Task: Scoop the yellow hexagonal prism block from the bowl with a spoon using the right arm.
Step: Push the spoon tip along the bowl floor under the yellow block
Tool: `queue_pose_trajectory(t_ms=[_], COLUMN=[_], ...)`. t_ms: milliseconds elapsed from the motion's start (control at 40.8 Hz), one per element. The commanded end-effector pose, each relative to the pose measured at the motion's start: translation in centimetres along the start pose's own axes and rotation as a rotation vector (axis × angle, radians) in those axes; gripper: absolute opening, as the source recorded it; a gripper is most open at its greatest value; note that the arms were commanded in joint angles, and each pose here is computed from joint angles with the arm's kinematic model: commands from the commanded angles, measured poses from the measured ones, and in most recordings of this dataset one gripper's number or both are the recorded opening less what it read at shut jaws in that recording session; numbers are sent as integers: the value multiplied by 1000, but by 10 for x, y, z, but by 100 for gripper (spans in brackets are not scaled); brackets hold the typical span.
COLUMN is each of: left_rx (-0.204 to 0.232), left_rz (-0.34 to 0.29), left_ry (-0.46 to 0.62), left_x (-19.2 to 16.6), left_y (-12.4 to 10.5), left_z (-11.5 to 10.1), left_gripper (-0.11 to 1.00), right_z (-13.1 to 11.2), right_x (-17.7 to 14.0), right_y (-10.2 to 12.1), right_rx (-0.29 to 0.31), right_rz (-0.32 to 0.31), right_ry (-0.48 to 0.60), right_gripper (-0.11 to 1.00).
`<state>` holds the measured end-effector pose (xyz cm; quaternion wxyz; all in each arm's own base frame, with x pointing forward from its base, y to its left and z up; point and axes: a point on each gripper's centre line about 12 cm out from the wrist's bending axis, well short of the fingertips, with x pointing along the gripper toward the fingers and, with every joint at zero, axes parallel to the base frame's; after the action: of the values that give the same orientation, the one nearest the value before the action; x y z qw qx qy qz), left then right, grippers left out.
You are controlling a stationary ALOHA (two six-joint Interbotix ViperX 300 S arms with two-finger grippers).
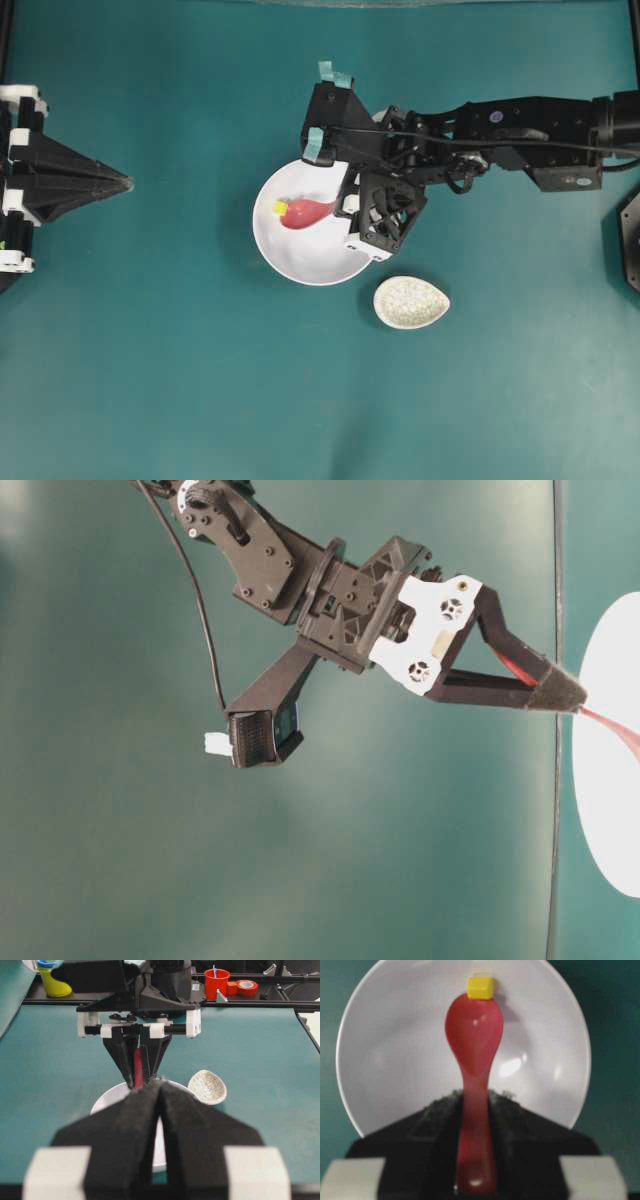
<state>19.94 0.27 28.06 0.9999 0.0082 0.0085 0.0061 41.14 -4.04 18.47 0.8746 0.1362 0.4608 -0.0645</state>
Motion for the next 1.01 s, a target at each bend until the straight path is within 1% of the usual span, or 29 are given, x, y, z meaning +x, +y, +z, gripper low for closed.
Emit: queue_pose_trajectory(t_ms=[0,147,466,981], left_rx=[0,0,0,-6], left_rz=[-2,-2,0,-2], left_ry=[-26,-28,-29,-38], left_x=[3,3,3,3], left_y=[0,0,0,0], left_z=[10,10,10,12], left_gripper=[1,1,1,1], right_z=[4,0,-8,-7], right_x=[-5,-2,1,-2], right_y=[1,0,4,5], right_rx=[-2,4,-6,0], right_rz=[3,2,6,11], right_ry=[-26,-30,-22,-66], right_gripper=[23,23,23,23])
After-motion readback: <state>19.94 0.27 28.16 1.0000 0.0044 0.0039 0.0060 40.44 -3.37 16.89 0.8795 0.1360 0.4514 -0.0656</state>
